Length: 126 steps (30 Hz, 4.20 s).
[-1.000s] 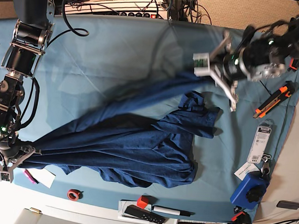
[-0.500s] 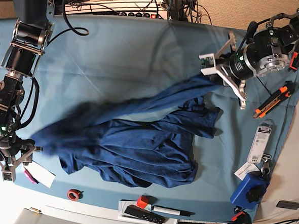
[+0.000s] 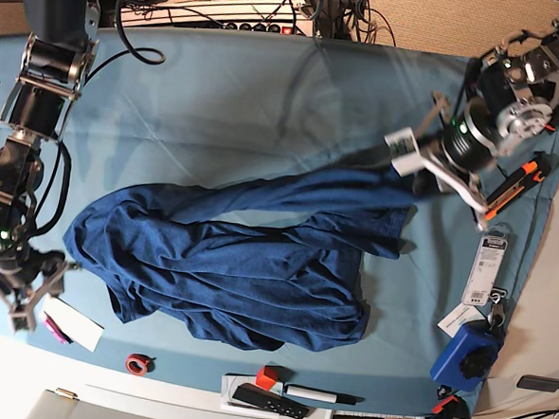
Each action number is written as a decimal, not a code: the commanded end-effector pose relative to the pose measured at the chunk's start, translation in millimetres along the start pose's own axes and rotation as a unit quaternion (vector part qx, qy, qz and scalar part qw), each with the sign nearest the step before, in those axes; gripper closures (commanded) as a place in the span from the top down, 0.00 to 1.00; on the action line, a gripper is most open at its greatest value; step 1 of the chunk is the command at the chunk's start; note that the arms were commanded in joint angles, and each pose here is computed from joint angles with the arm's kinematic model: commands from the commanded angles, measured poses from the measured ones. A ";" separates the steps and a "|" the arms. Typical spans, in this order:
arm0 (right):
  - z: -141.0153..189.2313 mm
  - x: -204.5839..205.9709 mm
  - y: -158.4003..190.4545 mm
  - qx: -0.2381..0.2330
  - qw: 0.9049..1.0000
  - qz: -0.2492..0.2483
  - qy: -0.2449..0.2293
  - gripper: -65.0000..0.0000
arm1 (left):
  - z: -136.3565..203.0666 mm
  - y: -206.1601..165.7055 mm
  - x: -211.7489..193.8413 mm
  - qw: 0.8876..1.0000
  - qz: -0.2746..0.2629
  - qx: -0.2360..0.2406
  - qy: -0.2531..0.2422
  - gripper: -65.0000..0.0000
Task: Layout the t-shirt on the table in an organized manner, then fold the t-shirt properly
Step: 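Lower the fabric onto the table and open the left gripper, then reach the left gripper to the shirt's hem and grasp it, then hold the shirt corner with the right gripper and drag the hem with the left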
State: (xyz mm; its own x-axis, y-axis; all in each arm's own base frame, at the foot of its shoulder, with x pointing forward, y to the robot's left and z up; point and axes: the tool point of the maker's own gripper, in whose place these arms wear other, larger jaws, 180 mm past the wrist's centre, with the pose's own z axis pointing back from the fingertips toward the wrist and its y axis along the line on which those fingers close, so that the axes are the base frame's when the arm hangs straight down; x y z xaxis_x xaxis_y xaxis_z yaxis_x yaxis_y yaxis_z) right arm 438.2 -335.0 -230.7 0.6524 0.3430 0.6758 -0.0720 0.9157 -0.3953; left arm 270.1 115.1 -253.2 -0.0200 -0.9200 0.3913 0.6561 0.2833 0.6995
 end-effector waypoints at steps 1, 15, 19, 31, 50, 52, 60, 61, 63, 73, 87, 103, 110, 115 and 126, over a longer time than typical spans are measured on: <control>5.5 4.9 -7.5 -0.005 1.000 0.005 -0.009 0.50 | 3.9 19.3 1.5 0.999 -0.005 0.031 -0.004 0.00; -4.6 -152.3 63.5 0.070 0.989 0.039 0.121 0.50 | 25.6 122.3 21.7 0.969 0.118 0.204 -0.080 0.00; -1.3 -172.2 75.3 0.087 0.986 0.035 0.137 0.50 | 29.1 129.3 57.3 0.958 0.128 0.199 -0.162 0.00; 11.2 -178.8 127.3 0.209 0.971 -0.005 0.113 0.50 | 18.8 184.1 130.6 0.913 0.199 0.180 -0.307 0.00; 24.6 -166.8 222.8 0.328 0.942 -0.028 0.070 0.50 | -25.4 300.2 289.4 0.826 0.318 0.064 -0.461 0.00; 27.8 -167.1 230.9 0.341 0.937 -0.032 0.067 0.50 | -48.0 303.9 297.8 0.831 0.336 0.046 -0.440 0.00; 27.1 -199.1 226.9 0.313 0.942 0.006 0.117 0.50 | -118.9 290.2 290.4 0.864 0.360 -0.007 -0.351 0.00; 24.6 -207.2 217.9 0.293 0.947 0.017 0.132 0.50 | -122.6 288.9 285.9 0.866 0.363 -0.008 -0.345 0.00; 20.6 -216.4 200.2 0.259 0.954 0.029 0.151 0.50 | -126.5 290.3 275.6 0.870 0.365 -0.006 -0.332 0.00; 16.6 -186.5 133.9 0.199 0.955 -0.210 0.071 0.50 | -133.1 305.9 223.4 0.883 0.370 0.021 -0.286 0.00; 13.9 -148.6 74.1 0.163 0.870 -0.457 -0.085 0.50 | -147.4 275.3 211.7 0.881 0.378 -0.023 -0.284 0.00; -25.5 -115.3 95.8 0.247 0.827 -0.496 -0.097 0.00 | -159.2 255.9 186.4 0.890 0.374 -0.040 -0.258 0.00; -15.2 -117.7 55.2 0.237 0.844 -0.470 -0.099 0.00 | -151.1 268.6 113.7 0.888 0.409 -0.041 -0.205 0.00; -6.3 -127.5 30.8 0.232 0.864 -0.442 -0.069 0.00 | -128.6 244.7 69.3 0.887 0.407 -0.127 -0.174 0.00; 32.5 -114.7 40.5 0.347 0.838 -0.412 -0.084 0.00 | -90.4 117.7 1.1 0.811 0.449 -0.352 -0.130 0.00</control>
State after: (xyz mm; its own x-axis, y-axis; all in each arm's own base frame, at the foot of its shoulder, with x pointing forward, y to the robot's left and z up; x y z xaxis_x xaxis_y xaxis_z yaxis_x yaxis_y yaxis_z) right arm 329.0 -319.0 -323.7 0.6258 -0.5035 0.5957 -0.0815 0.7173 0.6920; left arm 405.6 123.1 -249.5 0.6457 -0.3395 0.6840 0.7380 0.5072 -0.4450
